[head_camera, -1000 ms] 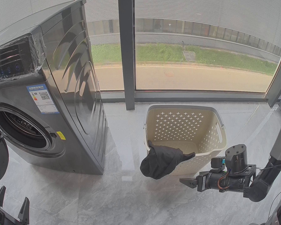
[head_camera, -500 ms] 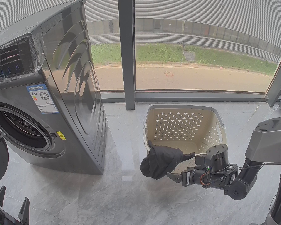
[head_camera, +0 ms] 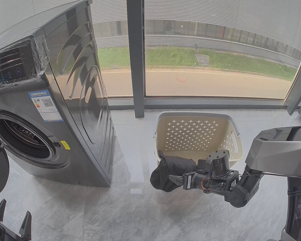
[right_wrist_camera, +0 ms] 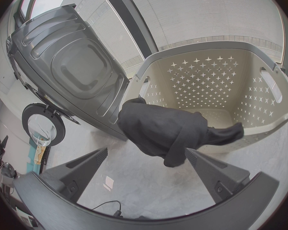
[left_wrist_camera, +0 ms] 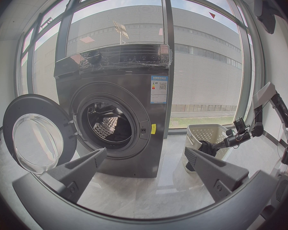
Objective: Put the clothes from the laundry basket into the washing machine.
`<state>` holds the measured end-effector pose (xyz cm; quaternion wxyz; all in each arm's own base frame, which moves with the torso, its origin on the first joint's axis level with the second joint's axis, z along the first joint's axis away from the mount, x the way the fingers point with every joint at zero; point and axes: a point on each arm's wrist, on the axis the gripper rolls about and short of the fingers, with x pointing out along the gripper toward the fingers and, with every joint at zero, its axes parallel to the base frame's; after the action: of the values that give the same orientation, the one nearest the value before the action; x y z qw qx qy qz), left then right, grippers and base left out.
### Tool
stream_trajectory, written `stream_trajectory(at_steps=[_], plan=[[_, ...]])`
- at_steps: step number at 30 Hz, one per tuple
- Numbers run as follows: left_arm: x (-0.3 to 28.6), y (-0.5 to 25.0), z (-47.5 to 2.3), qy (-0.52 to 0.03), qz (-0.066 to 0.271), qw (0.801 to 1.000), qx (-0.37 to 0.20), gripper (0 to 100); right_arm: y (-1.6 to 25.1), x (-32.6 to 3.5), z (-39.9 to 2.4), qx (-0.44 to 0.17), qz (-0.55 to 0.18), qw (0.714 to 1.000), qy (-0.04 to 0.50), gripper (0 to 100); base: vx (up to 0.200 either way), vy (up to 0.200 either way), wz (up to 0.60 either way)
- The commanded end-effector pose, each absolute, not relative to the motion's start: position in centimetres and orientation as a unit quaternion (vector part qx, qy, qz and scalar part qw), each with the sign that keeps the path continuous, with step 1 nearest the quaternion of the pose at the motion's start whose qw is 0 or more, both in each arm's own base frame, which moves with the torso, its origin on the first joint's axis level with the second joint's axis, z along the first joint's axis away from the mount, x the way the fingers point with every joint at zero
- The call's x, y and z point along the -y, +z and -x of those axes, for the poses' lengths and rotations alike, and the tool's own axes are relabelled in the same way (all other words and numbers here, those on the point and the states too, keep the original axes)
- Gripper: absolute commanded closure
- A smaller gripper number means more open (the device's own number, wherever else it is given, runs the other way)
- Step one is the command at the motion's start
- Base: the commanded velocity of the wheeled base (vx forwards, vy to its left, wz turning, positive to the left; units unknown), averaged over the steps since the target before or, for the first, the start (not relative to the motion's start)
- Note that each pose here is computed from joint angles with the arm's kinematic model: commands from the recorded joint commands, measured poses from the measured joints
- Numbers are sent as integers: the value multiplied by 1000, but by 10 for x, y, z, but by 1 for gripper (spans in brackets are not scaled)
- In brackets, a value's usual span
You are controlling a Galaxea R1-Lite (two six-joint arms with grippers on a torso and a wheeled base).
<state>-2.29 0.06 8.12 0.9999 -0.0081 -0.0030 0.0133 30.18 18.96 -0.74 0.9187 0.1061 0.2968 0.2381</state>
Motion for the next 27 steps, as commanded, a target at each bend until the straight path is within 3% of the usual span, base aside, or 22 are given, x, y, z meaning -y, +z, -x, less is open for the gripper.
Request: stream_trajectory(at_steps=[1,20,21,27], plan=[[-1,77,23,14,8,1000,2,0,-20,-196,-316,-296,-112,919,236,0,0,0,0],[-1,76,23,13,8,1000,1,0,-30,-201,-336,-276,-131,926,223,0,0,0,0],[-1,76,23,14,8,1000,1,0,-30,-201,-335,-277,-131,925,223,100,0,0,0],[-1,76,23,13,8,1000,1,0,-31,-199,-331,-282,-127,925,223,100,0,0,0]])
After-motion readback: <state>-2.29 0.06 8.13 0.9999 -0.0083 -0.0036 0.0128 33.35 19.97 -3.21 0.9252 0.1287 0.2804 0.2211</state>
